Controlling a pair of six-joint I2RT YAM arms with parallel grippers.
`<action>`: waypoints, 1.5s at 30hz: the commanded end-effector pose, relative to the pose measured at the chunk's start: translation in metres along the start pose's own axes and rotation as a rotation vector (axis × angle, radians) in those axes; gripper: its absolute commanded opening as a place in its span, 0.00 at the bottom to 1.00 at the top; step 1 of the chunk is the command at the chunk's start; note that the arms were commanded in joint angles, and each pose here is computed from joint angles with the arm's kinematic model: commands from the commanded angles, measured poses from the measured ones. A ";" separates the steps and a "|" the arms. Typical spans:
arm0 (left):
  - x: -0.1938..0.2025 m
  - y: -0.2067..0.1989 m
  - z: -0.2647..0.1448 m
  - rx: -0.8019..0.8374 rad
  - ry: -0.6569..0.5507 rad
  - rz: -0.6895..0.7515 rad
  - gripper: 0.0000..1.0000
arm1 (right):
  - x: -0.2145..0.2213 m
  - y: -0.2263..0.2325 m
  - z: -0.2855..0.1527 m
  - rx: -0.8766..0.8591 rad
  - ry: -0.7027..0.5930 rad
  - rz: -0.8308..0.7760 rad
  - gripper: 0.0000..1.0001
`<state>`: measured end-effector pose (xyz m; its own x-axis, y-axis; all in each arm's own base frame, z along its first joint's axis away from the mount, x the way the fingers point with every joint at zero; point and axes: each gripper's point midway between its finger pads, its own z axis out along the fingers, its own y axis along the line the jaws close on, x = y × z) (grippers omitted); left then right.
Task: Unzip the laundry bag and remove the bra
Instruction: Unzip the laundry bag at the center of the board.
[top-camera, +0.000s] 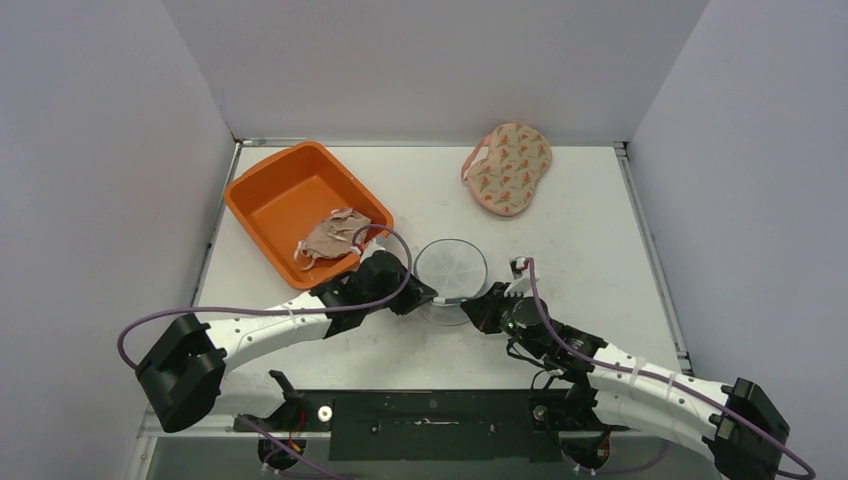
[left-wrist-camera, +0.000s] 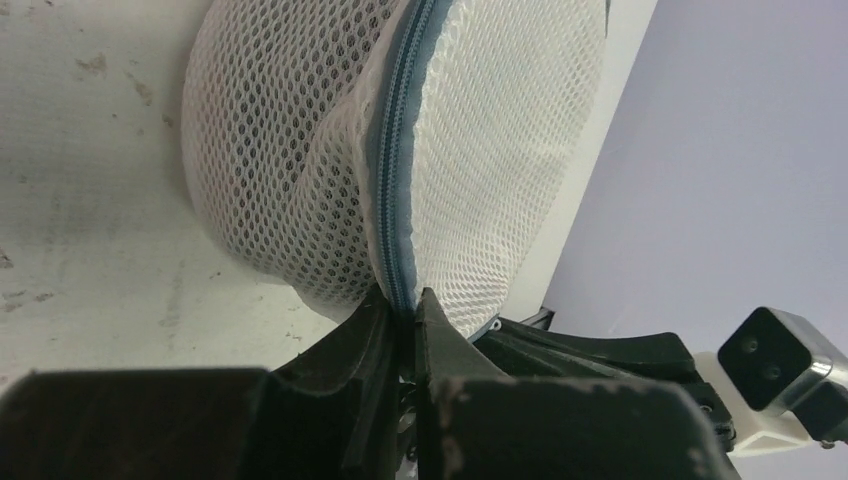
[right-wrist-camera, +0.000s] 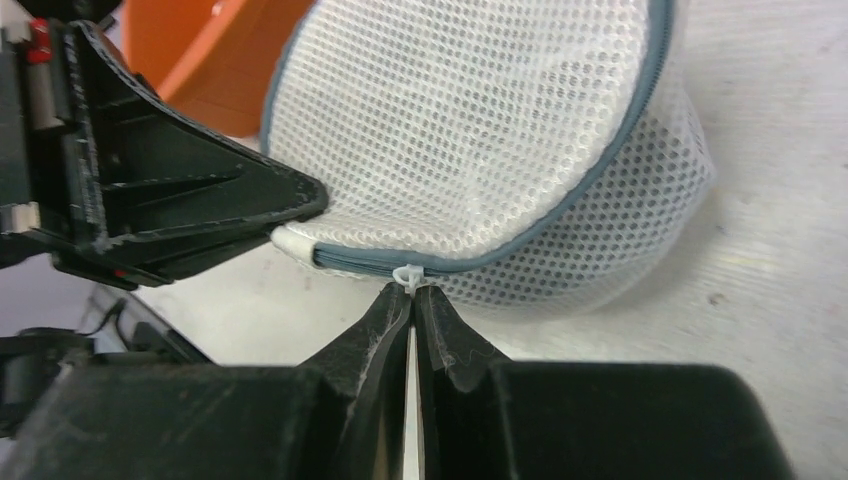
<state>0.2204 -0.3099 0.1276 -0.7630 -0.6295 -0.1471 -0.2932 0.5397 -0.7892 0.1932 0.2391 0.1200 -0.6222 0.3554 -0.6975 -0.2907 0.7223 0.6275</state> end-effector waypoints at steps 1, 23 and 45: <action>0.006 -0.020 0.003 0.045 0.058 0.183 0.00 | -0.008 -0.030 -0.011 0.155 -0.029 -0.095 0.05; -0.017 -0.011 0.004 -0.037 0.060 0.370 0.96 | 0.023 0.011 -0.014 0.021 -0.084 -0.094 0.05; 0.036 -0.044 0.014 0.139 0.087 0.297 0.56 | 0.024 0.024 -0.010 0.003 -0.054 -0.160 0.05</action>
<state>0.1982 -0.3428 0.1164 -0.8785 -0.3616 -0.3122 -0.0203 0.6812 -0.7318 0.1629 0.2511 0.1015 -0.5475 0.2342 -0.8033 -0.3594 0.8012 0.4785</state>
